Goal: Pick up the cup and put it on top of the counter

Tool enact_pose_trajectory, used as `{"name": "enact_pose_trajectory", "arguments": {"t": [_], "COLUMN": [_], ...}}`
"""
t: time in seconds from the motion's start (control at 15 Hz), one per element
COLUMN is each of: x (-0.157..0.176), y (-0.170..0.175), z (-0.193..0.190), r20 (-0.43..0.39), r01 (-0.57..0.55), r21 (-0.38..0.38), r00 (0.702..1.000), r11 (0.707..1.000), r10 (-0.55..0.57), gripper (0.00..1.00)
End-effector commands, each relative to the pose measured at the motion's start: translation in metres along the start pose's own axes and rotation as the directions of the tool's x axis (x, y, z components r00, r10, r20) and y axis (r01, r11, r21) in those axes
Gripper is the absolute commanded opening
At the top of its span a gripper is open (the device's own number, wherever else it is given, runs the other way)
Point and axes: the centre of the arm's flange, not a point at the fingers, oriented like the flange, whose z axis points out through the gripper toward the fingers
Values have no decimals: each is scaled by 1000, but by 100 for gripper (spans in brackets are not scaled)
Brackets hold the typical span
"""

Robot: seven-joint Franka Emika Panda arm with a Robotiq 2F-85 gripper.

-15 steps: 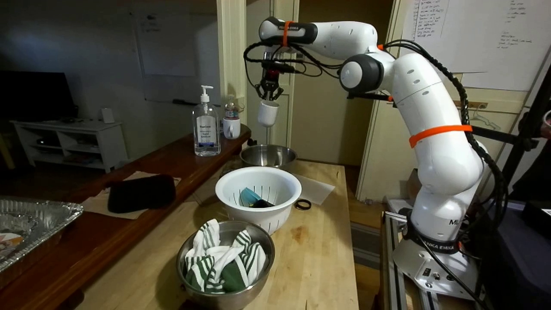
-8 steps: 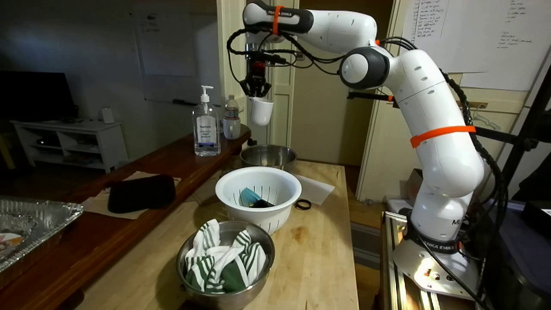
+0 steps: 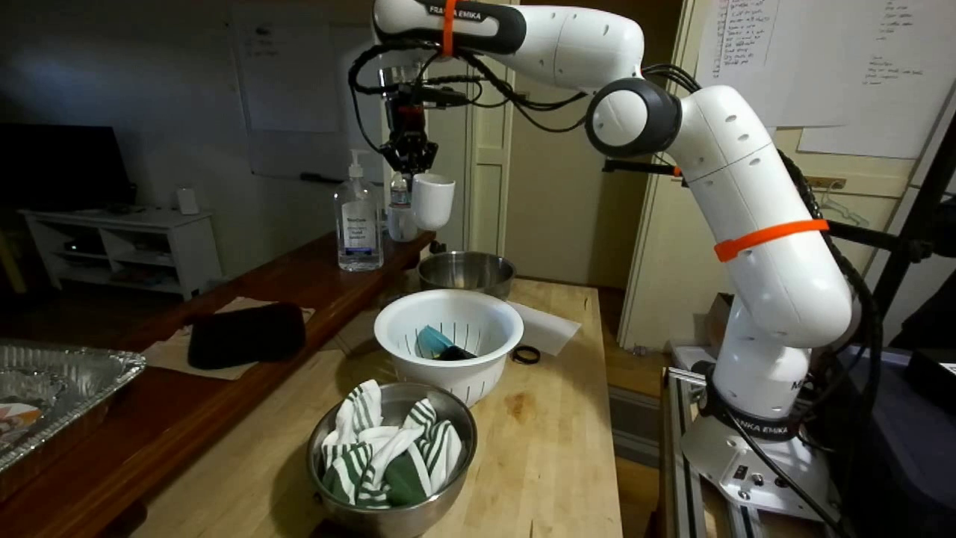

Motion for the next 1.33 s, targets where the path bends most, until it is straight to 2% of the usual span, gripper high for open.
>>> {"name": "enact_pose_trajectory", "arguments": {"t": [0.0,0.33,0.4,0.67,0.93,1.07,1.27], "x": [0,2,2,48,62,64,60], "y": [-5,0,0,-54,-113,-137,-159], "z": [1,2,1,-16,-13,-4,-1], "r20": [-2,-2,-3,-76,-53,-41,-25], "r01": [12,17,18,168,367,454,567], "r21": [-5,-6,-6,-38,-118,-161,-232], "r00": [1000,1000,1000,983,925,884,809], "r11": [1000,1000,1000,985,923,877,790], "r10": [-12,-17,-18,-170,-375,-465,-587], "gripper": [15,15,4,4,4,4,4]}}
